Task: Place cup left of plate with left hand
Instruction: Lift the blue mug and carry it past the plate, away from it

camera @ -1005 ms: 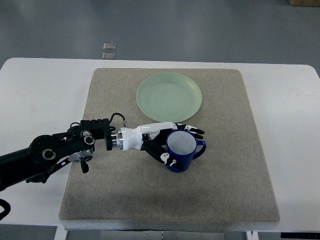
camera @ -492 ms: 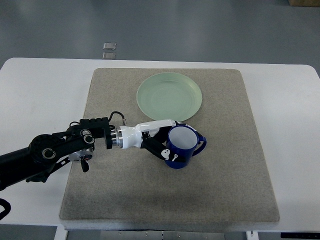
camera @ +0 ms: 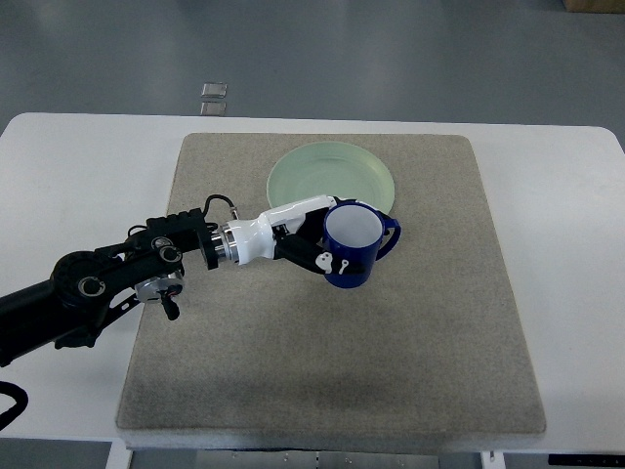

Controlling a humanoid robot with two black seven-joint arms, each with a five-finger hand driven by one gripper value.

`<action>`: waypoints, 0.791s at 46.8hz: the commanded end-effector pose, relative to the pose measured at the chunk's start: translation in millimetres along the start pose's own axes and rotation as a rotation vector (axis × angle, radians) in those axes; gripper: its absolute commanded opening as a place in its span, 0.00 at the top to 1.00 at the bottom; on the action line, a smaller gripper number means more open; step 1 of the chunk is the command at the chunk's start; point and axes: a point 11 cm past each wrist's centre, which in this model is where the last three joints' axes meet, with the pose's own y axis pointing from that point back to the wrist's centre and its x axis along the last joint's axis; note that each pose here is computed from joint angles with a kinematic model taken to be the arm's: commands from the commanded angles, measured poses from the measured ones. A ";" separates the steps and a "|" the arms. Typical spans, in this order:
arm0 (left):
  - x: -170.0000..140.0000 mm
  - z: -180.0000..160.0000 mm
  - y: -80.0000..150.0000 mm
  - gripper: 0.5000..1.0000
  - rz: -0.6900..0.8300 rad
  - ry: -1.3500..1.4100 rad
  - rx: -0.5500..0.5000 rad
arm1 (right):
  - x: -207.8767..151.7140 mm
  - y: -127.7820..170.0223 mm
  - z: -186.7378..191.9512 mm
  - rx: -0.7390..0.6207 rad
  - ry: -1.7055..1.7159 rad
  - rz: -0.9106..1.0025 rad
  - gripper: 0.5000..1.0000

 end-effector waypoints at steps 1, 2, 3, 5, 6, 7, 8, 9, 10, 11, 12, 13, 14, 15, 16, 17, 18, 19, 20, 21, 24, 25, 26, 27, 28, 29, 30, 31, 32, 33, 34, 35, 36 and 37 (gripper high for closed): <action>9.0 5.0 0.9 0.50 0.049 -0.013 -0.016 | -0.2 -0.1 -0.2 0.000 0.001 -0.001 0.14; 10.5 5.7 0.9 0.50 0.059 -0.018 -0.018 | -0.1 -0.1 -0.2 0.000 0.000 0.000 0.14; 12.7 6.7 1.5 0.50 0.070 -0.020 -0.020 | -0.1 -0.1 -0.2 0.000 0.000 0.000 0.14; 17.1 8.5 3.2 0.50 0.091 -0.027 -0.024 | 0.4 0.0 -0.1 0.000 0.002 0.001 0.14; 20.5 9.6 4.6 0.50 0.105 -0.032 -0.026 | -0.1 -0.1 -0.2 0.000 0.000 0.000 0.14; 23.2 10.6 5.4 0.50 0.117 -0.035 -0.028 | -0.1 -0.1 -0.2 0.000 0.000 0.000 0.14; 26.4 10.7 7.0 0.50 0.132 -0.037 -0.029 | -0.1 -0.1 -0.2 0.000 0.000 0.000 0.14; 29.8 10.8 8.0 0.50 0.147 -0.039 -0.028 | 0.4 0.0 -0.2 0.000 0.000 0.001 0.14; 33.9 11.6 9.6 0.50 0.164 -0.041 -0.031 | -0.2 -0.1 -0.2 0.000 0.001 -0.001 0.14; 37.6 11.6 11.0 0.50 0.180 -0.044 -0.031 | -0.1 -0.1 -0.2 0.000 0.000 0.000 0.14; 41.8 11.5 12.6 0.50 0.197 -0.046 -0.029 | -0.2 -0.1 -0.2 0.000 0.001 -0.001 0.14; 46.4 11.9 14.3 0.50 0.216 -0.048 -0.030 | -0.1 -0.1 -0.2 0.000 0.000 0.000 0.14; 50.8 12.3 16.1 0.50 0.235 -0.050 -0.031 | -0.2 -0.1 -0.2 0.000 0.001 -0.001 0.14; 54.7 11.9 17.8 0.50 0.251 -0.052 -0.029 | -0.1 -0.1 -0.2 0.000 0.000 0.000 0.14; 58.7 11.6 19.7 0.50 0.270 -0.055 -0.028 | 0.4 0.0 -0.2 0.000 0.000 0.001 0.14; 62.1 11.5 21.2 0.50 0.284 -0.056 -0.027 | -0.1 -0.1 -0.2 0.000 0.000 0.000 0.14; 65.2 11.1 22.8 0.50 0.298 -0.058 -0.025 | -0.2 -0.1 -0.2 0.000 0.001 -0.001 0.14; 68.1 10.3 24.7 0.50 0.312 -0.062 -0.022 | -0.1 -0.1 -0.2 0.000 0.000 0.000 0.14; 71.1 10.3 26.2 0.50 0.327 -0.067 -0.022 | -0.1 -0.1 -0.2 0.000 0.000 0.000 0.14; 74.0 9.7 27.7 0.50 0.343 -0.070 -0.018 | -0.2 -0.1 -0.2 0.000 0.001 -0.001 0.14; 82.9 9.6 32.9 0.49 0.386 -0.078 -0.016 | -0.1 -0.1 -0.2 0.000 0.000 0.000 0.14; 86.2 9.5 34.8 0.49 0.402 -0.080 -0.015 | -0.1 -0.1 -0.2 0.000 0.000 0.000 0.14; 89.4 8.7 36.9 0.49 0.416 -0.081 -0.012 | -0.2 -0.1 -0.2 0.000 0.001 -0.001 0.14; 92.9 8.7 39.1 0.49 0.430 -0.080 -0.012 | -0.1 -0.1 -0.2 0.000 0.000 0.000 0.14; 96.1 8.9 41.1 0.49 0.444 -0.080 -0.013 | -0.2 -0.1 -0.2 0.000 0.001 -0.001 0.14; 99.6 9.1 43.3 0.49 0.457 -0.079 -0.013 | -0.1 -0.1 -0.2 0.000 0.000 0.000 0.14; 102.9 8.9 45.6 0.49 0.470 -0.078 -0.013 | -0.2 -0.1 -0.2 0.000 0.001 -0.001 0.14; 105.6 9.2 47.5 0.49 0.479 -0.077 -0.015 | -0.1 -0.1 -0.2 0.000 0.000 0.000 0.14; 108.5 9.5 49.6 0.49 0.491 -0.077 -0.017 | -0.1 -0.1 -0.2 0.000 0.000 0.000 0.14; 111.0 9.3 51.5 0.49 0.501 -0.076 -0.016 | -0.1 -0.1 -0.2 0.000 0.000 0.000 0.14; 113.0 9.2 53.0 0.49 0.509 -0.075 -0.017 | -0.2 -0.1 -0.2 0.000 0.001 -0.001 0.14; 114.9 8.3 54.7 0.49 0.516 -0.076 -0.013 | 0.4 0.0 -0.2 0.000 0.000 0.001 0.14; 116.4 7.6 56.1 0.49 0.523 -0.077 -0.012 | -0.2 -0.1 -0.2 0.000 0.001 -0.001 0.14; 117.8 6.7 57.5 0.49 0.530 -0.079 -0.010 | -0.1 -0.1 -0.2 0.000 0.000 0.000 0.14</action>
